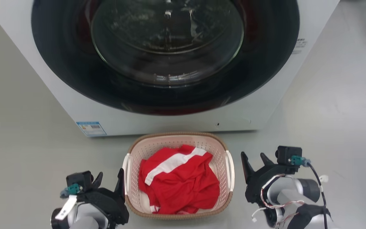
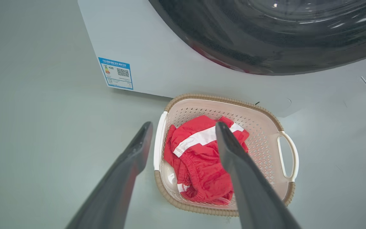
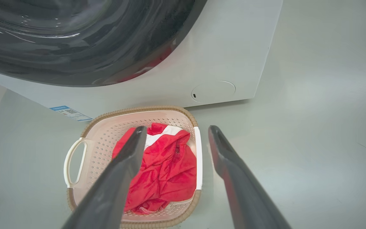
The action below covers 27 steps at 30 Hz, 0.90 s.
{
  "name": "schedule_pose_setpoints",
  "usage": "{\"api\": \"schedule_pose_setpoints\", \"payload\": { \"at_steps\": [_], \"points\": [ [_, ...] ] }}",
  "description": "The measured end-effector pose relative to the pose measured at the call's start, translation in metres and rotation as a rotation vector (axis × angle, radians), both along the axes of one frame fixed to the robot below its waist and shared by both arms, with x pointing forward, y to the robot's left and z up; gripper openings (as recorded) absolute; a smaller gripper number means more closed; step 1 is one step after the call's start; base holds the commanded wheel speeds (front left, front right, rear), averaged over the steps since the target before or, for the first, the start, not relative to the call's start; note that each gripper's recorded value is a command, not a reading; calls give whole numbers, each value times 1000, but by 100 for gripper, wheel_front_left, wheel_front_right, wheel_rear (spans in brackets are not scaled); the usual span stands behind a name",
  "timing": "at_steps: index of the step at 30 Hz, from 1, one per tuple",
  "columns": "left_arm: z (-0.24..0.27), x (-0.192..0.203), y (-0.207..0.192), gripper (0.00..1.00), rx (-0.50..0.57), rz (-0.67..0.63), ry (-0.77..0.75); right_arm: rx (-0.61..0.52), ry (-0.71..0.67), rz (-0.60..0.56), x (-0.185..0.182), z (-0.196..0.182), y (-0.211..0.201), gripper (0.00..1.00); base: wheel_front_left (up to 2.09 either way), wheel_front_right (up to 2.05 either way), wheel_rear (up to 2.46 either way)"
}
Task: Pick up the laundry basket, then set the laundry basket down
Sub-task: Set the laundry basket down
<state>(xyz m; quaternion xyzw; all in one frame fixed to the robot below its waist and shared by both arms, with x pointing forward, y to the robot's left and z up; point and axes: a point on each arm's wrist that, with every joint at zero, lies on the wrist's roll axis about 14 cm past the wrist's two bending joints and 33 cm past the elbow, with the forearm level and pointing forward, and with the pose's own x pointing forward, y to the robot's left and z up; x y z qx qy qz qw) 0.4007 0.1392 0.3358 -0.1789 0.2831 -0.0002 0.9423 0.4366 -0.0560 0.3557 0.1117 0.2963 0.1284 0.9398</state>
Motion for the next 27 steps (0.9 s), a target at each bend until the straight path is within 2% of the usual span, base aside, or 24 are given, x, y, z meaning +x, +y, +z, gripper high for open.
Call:
{"api": "schedule_pose_setpoints", "payload": {
  "at_steps": [9, 27],
  "points": [
    [39, -14, 0, 100, 20, -3, -141, 39, -74, -4, -20, 28, 8, 100, 0, 0, 0],
    [99, -36, 7, 100, 50, 22, -380, 108, -251, -24, -31, 71, 4, 100, 0, 0, 0]
  ]
}}
